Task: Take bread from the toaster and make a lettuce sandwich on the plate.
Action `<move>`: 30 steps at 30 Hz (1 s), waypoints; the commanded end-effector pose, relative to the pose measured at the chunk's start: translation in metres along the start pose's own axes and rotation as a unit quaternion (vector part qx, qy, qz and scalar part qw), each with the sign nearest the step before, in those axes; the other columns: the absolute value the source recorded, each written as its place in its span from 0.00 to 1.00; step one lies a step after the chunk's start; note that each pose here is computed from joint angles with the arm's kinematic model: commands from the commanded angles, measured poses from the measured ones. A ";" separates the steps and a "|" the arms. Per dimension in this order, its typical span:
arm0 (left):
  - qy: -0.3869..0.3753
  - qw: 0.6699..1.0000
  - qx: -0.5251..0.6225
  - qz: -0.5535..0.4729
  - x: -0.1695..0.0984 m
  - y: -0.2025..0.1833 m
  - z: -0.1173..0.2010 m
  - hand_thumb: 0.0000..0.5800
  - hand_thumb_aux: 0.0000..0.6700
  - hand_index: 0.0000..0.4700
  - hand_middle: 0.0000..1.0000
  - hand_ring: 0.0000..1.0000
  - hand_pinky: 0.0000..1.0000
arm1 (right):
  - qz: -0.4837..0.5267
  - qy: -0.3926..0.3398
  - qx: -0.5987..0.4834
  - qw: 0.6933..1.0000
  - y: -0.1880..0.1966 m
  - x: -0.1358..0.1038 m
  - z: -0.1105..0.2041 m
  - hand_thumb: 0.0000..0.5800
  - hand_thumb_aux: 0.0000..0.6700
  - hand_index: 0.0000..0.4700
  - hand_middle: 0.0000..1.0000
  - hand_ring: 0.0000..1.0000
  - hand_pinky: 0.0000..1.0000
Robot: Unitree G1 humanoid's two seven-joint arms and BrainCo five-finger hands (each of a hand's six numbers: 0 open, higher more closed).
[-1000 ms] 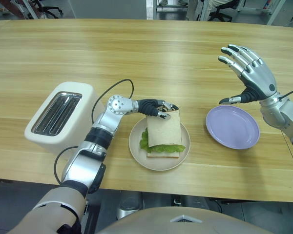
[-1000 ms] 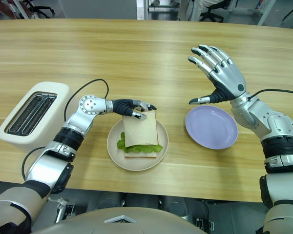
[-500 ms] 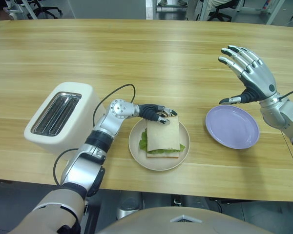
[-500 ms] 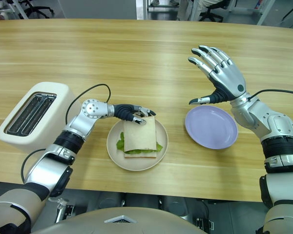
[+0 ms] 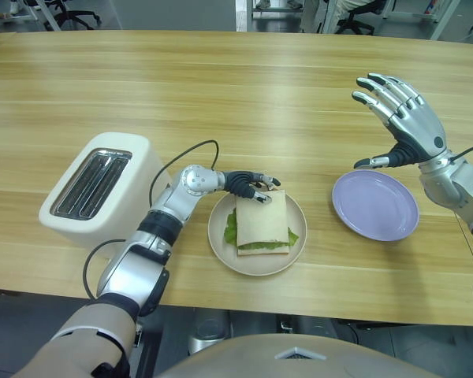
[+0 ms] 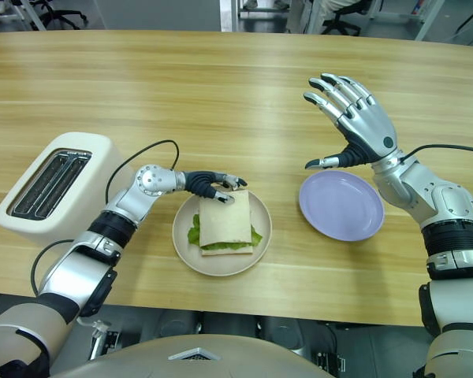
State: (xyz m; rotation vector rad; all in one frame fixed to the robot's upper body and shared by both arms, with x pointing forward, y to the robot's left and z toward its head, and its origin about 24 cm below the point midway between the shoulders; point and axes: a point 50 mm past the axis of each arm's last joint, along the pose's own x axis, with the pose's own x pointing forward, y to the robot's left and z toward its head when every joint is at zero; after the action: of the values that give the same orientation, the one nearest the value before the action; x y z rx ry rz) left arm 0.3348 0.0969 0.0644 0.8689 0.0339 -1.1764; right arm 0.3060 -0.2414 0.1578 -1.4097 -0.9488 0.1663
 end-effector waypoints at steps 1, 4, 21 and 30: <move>0.011 1.000 0.020 0.000 0.001 0.000 -0.001 0.00 0.00 0.00 0.00 0.00 0.00 | 0.010 -0.004 0.002 1.000 0.002 -0.001 0.001 0.00 0.00 0.00 0.00 0.00 0.00; 0.013 0.999 0.032 0.005 0.001 0.001 -0.002 0.00 0.00 0.00 0.00 0.00 0.00 | 0.010 -0.004 0.002 1.000 0.002 -0.001 0.001 0.00 0.00 0.00 0.00 0.00 0.00; 0.016 0.987 0.084 0.134 -0.014 0.034 0.010 0.00 0.00 0.00 0.00 0.00 0.00 | 0.006 -0.007 0.010 1.000 0.002 0.000 0.003 0.00 0.00 0.00 0.00 0.00 0.00; -0.048 0.941 0.081 0.325 -0.067 0.065 0.041 0.00 0.00 0.00 0.00 0.00 0.00 | -0.018 -0.018 0.061 0.998 0.001 0.005 0.013 0.00 0.00 0.00 0.00 0.00 0.00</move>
State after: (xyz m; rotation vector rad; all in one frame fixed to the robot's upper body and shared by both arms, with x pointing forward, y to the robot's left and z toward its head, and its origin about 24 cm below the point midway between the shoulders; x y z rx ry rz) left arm 0.3470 0.1208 0.1510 0.9100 -0.3860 -0.6692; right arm 0.3039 -0.2339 0.1587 -1.3197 -0.9712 0.1874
